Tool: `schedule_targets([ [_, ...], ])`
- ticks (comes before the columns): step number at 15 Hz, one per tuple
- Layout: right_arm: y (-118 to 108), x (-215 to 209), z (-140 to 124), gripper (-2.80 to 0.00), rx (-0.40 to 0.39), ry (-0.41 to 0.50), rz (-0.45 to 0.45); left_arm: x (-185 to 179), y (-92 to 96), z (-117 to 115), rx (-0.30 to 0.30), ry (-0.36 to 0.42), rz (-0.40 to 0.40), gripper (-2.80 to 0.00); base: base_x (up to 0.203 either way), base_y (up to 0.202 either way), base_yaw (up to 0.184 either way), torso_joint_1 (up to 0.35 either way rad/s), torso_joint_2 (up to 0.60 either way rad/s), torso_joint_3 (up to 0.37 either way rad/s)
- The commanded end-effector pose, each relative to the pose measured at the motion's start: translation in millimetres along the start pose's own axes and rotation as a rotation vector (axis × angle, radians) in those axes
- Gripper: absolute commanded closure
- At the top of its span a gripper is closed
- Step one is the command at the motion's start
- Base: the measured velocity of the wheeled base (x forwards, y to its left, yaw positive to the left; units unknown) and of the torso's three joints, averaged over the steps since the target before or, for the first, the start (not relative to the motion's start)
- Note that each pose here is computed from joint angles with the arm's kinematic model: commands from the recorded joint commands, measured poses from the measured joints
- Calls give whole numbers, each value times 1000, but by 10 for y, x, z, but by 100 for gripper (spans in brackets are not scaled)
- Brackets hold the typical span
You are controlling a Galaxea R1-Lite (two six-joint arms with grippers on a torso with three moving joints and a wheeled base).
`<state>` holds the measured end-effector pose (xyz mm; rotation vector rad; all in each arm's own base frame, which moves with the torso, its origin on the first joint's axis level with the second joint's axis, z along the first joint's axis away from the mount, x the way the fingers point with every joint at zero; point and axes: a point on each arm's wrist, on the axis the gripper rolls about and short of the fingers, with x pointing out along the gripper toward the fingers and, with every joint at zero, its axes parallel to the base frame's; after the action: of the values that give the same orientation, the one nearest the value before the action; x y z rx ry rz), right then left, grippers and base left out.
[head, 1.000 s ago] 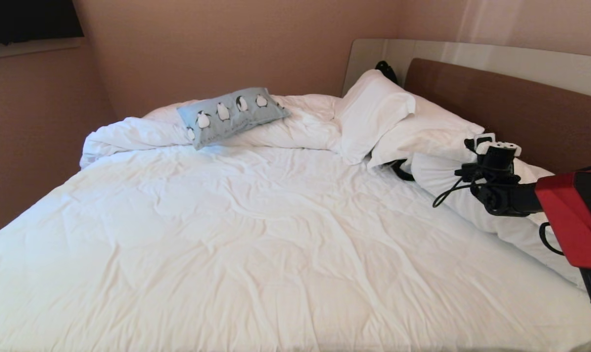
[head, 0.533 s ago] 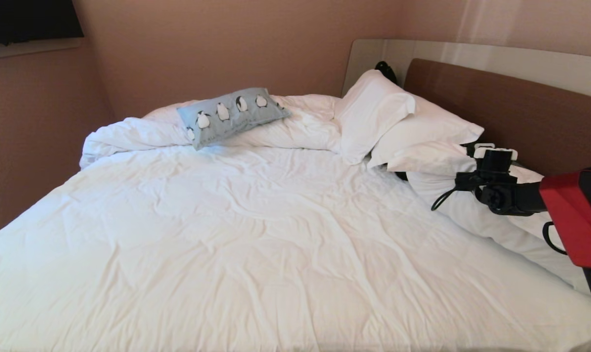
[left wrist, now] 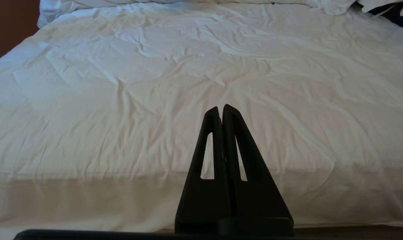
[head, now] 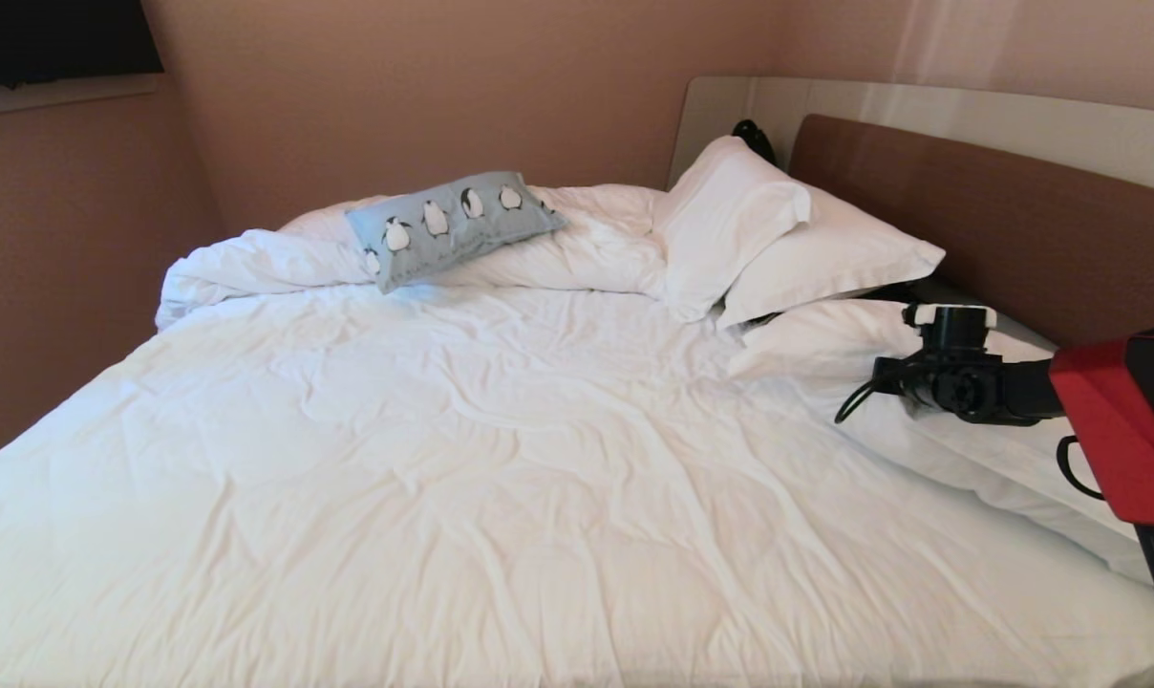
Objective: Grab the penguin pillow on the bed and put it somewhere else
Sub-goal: Place the pillow at the bedside
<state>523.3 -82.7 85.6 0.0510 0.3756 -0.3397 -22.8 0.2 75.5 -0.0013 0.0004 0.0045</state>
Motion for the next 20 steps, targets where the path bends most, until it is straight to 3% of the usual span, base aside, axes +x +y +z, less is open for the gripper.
schedule_targets([
  [1,-2,-31,36,-280,15,-6,3,1,0,-4,0,1,0,0,0,0,0,0,0,0],
  [3,-14,-159,168,-280,45,-21,25,0,0,0,0,0,0,0,0,0,0,0,0,0],
  [9,-136,-901,528,-280,46,39,279,1,0,-4,0,1,0,0,0,0,0,0,0,0],
  [12,-314,-1088,665,-280,43,22,266,0,0,-1,0,0,0,0,0,0,0,0,0,0],
  [14,-518,-1124,647,-280,-9,30,226,1,0,-2,0,1,0,0,0,0,0,0,0,0],
  [16,-715,-1130,651,-280,9,31,188,1,0,-4,0,1,0,0,0,0,0,0,0,0],
  [17,-820,-1151,654,0,34,34,167,0,0,0,0,0,0,0,0,0,0,0,0,0],
  [20,-1080,-1308,635,0,190,56,156,0,0,-1,0,0,0,0,0,0,0,0,0,0],
])
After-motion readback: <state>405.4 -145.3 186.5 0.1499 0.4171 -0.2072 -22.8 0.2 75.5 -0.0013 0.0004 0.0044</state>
